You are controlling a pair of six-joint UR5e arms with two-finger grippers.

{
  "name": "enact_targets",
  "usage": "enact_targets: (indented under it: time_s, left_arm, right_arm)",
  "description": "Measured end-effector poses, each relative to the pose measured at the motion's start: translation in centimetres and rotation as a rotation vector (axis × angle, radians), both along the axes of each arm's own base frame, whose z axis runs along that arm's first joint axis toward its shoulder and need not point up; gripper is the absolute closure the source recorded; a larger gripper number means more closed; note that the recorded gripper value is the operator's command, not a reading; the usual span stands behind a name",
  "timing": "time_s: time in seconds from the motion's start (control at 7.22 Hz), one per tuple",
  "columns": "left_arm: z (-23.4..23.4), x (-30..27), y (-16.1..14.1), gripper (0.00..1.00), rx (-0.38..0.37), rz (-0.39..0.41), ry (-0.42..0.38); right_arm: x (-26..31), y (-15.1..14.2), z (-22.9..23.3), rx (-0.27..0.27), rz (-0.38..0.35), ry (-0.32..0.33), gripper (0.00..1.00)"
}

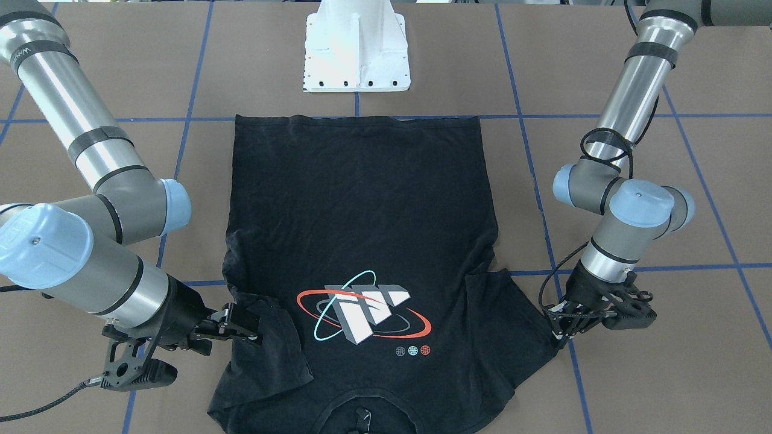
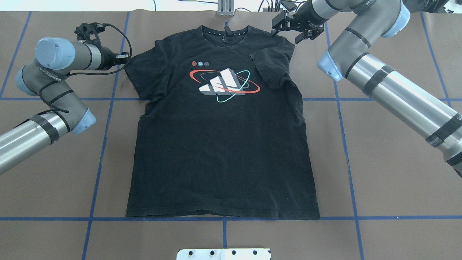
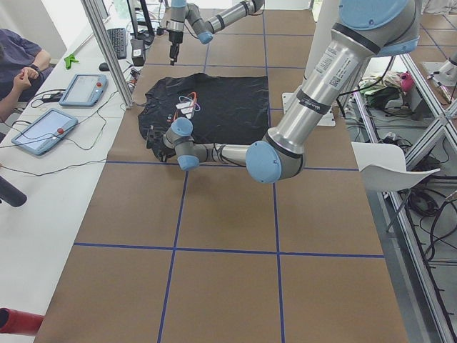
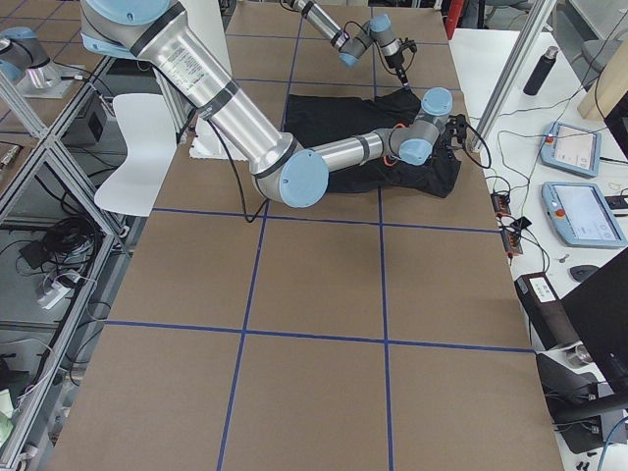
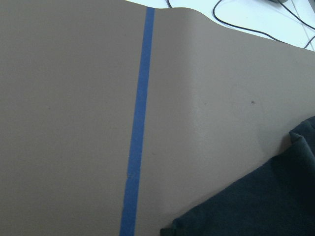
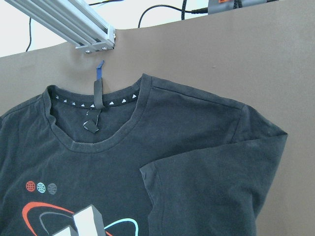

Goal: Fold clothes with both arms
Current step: 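Grasp the sleeve nearest the left gripper and fold it inward over the shirt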

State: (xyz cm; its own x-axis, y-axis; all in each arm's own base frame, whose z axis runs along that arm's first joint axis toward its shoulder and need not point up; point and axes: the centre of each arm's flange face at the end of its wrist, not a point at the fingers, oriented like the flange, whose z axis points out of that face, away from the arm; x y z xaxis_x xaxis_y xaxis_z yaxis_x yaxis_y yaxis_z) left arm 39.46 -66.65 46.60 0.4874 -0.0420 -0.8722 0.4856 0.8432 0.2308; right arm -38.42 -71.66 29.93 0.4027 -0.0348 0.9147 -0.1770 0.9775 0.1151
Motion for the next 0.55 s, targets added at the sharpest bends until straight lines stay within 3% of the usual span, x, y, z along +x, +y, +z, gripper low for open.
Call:
enact_targets:
  time_s: [0.55]
  left_arm:
    - [-9.9,0.2,1.6,1.00,-0.089,0.038,0.075]
  right_arm:
    - [0.0,0.1,-0.1,0.003,-0.002,-0.003,0.00]
